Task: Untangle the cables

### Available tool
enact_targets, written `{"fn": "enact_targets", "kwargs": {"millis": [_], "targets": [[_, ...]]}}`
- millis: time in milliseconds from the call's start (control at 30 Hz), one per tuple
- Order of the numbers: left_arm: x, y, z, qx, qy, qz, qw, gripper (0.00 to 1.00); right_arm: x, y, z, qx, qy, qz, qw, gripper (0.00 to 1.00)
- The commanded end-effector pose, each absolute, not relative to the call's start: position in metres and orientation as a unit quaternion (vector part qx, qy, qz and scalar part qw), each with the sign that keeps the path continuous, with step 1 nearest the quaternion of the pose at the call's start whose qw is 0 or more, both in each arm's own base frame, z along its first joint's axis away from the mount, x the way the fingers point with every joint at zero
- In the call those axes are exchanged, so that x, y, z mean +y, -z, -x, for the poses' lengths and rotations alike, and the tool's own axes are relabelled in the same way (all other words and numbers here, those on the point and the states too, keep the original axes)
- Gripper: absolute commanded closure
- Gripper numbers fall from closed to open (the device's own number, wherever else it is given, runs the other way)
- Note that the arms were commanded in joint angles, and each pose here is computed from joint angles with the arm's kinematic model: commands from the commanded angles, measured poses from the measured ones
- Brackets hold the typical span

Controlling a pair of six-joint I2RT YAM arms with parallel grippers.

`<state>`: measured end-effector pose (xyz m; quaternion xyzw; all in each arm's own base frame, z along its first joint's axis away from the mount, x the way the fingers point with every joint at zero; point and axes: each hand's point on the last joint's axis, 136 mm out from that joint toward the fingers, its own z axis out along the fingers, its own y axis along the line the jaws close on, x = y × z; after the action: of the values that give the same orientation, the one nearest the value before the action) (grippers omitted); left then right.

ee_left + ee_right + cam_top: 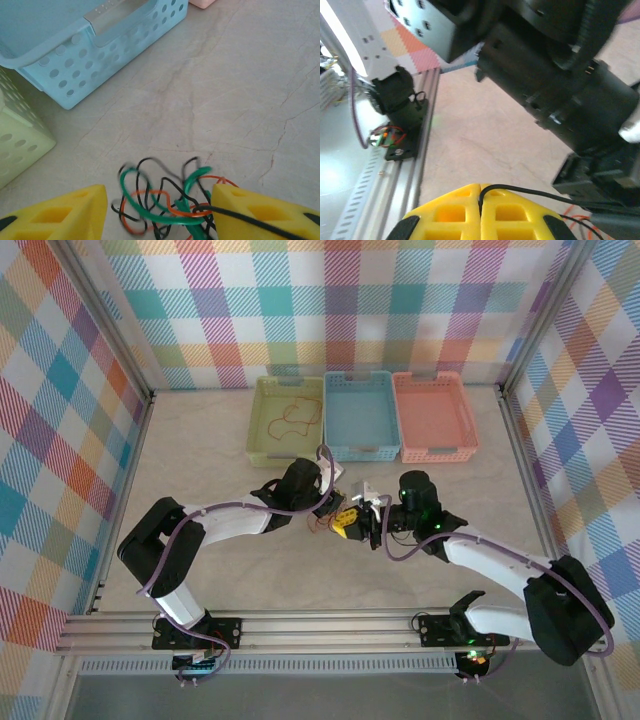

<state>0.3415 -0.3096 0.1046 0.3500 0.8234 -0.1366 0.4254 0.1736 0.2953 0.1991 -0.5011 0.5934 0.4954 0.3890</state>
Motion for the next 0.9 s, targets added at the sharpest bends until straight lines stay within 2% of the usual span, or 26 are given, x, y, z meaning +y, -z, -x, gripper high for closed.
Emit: {"fn": "enact_targets", "kwargs": {"millis": [0, 133, 267, 600, 867], "targets": [[-0.312, -0.122, -0.342, 0.813, 0.146, -0.339, 0.451, 0.44, 0.296, -0.231, -0.145, 0.529, -0.527, 0.544, 0.384, 1.00], [-0.310, -0.123, -0.342, 0.813, 0.144, -0.337, 0.453, 0.47, 0.291, -0.243, -0.139, 0.518, -0.517, 0.554, 0.397, 1.00], [-0.310, -0.125, -0.342, 0.811, 0.145, -0.337, 0.456, 0.56, 0.283, -0.247, -0.143, 0.528, -0.478, 0.552, 0.435, 1.00], [-0.303, -0.126, -0.345, 0.815, 0.131, -0.326, 0.462, 0.58, 0.246, -0.261, -0.181, 0.583, -0.352, 0.464, 0.566, 1.00], [-0.300, -0.125, -0.348, 0.819, 0.122, -0.319, 0.461, 0.59, 0.216, -0.277, -0.187, 0.580, -0.302, 0.402, 0.641, 1.00]]}}
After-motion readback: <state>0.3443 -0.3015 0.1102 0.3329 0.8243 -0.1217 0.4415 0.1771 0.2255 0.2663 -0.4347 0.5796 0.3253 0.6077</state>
